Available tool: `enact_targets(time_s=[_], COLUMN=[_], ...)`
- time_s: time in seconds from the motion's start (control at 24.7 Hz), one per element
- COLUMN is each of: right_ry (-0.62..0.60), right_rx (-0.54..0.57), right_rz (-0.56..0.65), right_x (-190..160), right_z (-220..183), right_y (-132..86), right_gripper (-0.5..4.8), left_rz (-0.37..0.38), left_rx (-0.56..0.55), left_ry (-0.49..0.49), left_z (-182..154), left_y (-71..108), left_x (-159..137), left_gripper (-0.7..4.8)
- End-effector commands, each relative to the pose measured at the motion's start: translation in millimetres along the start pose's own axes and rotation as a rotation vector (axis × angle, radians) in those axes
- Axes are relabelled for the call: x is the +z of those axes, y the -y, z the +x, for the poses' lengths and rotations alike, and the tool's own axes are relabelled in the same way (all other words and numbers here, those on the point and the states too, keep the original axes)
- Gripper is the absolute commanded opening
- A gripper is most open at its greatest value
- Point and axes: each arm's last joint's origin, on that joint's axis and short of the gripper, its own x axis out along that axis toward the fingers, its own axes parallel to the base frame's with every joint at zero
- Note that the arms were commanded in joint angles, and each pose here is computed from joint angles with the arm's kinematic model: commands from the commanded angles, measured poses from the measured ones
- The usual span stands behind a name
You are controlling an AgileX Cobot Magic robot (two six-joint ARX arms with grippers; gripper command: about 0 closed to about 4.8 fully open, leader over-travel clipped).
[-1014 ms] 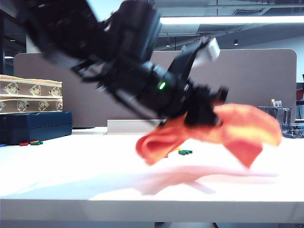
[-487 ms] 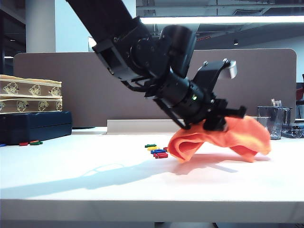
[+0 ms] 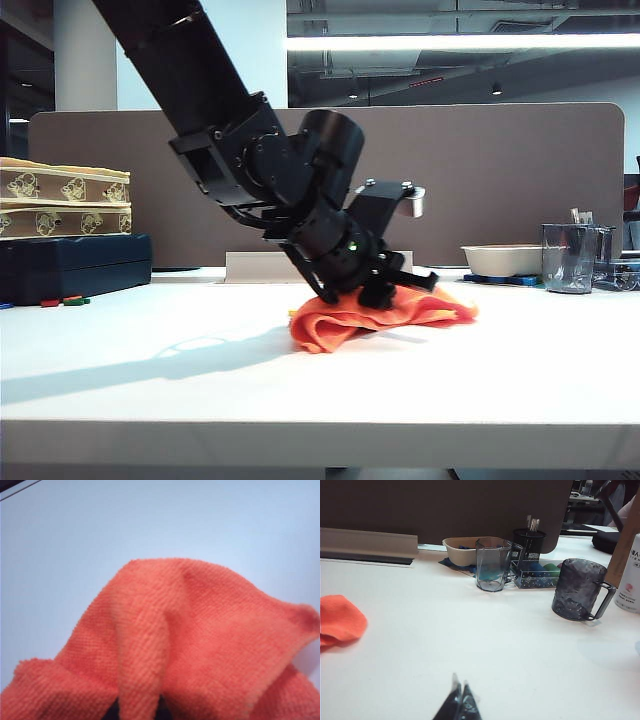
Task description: Use an orange cloth to wipe the letter magnets on the table away for a distance.
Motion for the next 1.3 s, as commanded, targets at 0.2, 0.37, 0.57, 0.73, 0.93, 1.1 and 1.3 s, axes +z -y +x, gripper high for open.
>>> enact_targets(time_s=[0.2, 0.37, 0.57, 0.73, 0.93, 1.1, 1.3], right_ry=[0.009, 0.009, 0.009, 0.009, 0.009, 0.009, 0.009], right_rx=[-0.002, -0.002, -0.002, -0.002, -0.001, -0.002, -0.002], right_rz=[0.001, 0.001, 0.001, 0.001, 0.001, 0.001, 0.001], right_x=[-1, -1, -1, -1, -1, -1, -1], right_z=[0, 0, 0, 0, 0, 0, 0], right_y=[0, 0, 0, 0, 0, 0, 0], right_gripper=[-0.05, -0.05, -0.05, -0.05, -0.05, -0.05, -0.05], left_rz=[-0.045, -0.069, -0.107, -0.138, -0.184, -0.209, -0.245], left_rx=[0.144, 0.187, 0.25, 0.344, 0.452, 0.496, 0.558], left_ry=[-0.048, -0.072, -0.108, -0.139, -0.17, -0.183, -0.197], left_z=[0, -3, -9, -15, -29, -37, -50], left_y=[-51.3, -74.8, -109.8, -139.4, -182.1, -202.9, -232.1], left_x=[-11, -17, -28, -37, -52, -61, -74], left_gripper=[0.16, 0.16, 0.16, 0.16, 0.17, 0.17, 0.17])
